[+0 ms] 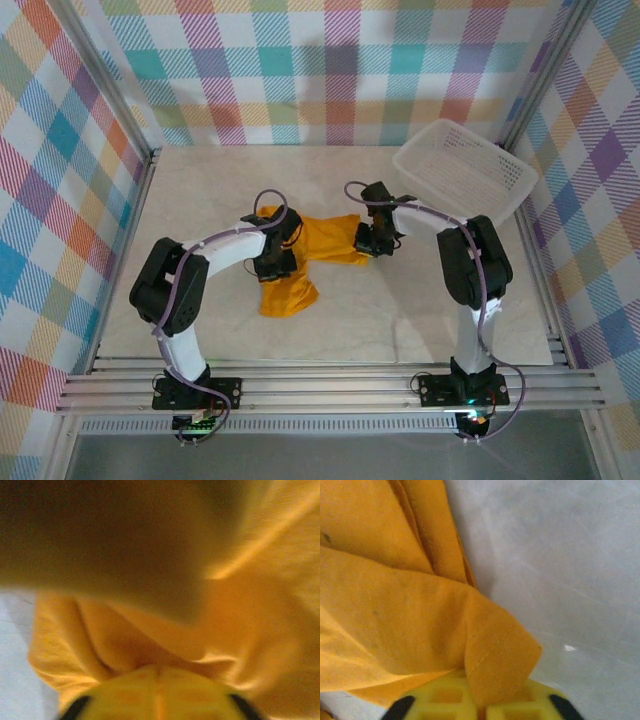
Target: Fold and stack the t-shirts
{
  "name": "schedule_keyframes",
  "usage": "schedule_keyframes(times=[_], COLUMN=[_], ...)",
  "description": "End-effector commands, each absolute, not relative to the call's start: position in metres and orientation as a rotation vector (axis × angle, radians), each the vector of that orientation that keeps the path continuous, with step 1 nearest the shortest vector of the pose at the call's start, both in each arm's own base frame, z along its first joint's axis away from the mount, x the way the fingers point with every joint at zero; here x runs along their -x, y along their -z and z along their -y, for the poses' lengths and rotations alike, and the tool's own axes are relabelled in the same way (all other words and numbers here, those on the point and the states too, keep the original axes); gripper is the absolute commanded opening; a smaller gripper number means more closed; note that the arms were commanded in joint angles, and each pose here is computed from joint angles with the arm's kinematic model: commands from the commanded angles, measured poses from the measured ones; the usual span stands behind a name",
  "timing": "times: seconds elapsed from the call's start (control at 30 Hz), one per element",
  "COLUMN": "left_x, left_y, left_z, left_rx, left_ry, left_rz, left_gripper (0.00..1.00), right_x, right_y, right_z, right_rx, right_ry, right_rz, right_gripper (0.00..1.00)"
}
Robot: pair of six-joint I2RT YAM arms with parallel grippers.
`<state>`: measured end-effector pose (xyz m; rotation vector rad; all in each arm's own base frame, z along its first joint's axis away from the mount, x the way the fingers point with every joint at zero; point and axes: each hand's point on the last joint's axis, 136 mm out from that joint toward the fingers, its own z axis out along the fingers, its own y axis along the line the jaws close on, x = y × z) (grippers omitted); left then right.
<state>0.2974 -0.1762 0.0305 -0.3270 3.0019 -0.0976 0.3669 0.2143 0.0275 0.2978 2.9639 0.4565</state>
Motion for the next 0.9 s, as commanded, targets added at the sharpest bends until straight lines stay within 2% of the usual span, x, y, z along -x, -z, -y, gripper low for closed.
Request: schedule_keyframes(times=[0.0, 0.13, 0.3, 0.43, 0.47, 0.53, 0.6, 0.73, 0.87], left_x=[-0.292, -0.267, -0.234, -0.245, -0.258, -0.286, -0.311, -0.35, -0.368], left_y=[-0.053, -0.065, -0.066, -0.087, -0.099, -0.117, -0.134, -0.157, -0.151], left_z=[0.137, 0.091, 0.042, 0.035, 0.044, 0.066, 0.092, 0.164, 0.208], left_rx=[0.42, 0.63, 0.905, 1.004, 0.994, 0.963, 0.897, 0.662, 0.603], left_ry=[-0.073, -0.011, 0.067, 0.189, 0.267, 0.415, 0.505, 0.559, 0.464], left_rz=[-2.924, -2.878, -2.843, -2.745, -2.71, -2.66, -2.638, -2.68, -2.775], left_gripper=[0.0, 0.0, 0.0, 0.0, 0.06, 0.36, 0.52, 0.66, 0.67], right_x=[-0.387, -0.4, -0.406, -0.404, -0.404, -0.404, -0.405, -0.411, -0.416], right_y=[-0.063, -0.095, -0.11, -0.114, -0.117, -0.121, -0.129, -0.158, -0.185], right_z=[-0.205, -0.185, -0.159, -0.163, -0.165, -0.166, -0.168, -0.171, -0.171], right_rx=[-0.301, -0.297, -0.358, -0.312, -0.302, -0.287, -0.262, -0.199, -0.163], right_ry=[-0.417, -0.328, -0.263, -0.302, -0.317, -0.327, -0.338, -0.356, -0.357], right_rz=[-2.865, -2.792, -2.767, -2.777, -2.774, -2.765, -2.749, -2.679, -2.629], right_gripper=[0.0, 0.0, 0.0, 0.0, 0.0, 0.0, 0.0, 0.0, 0.0])
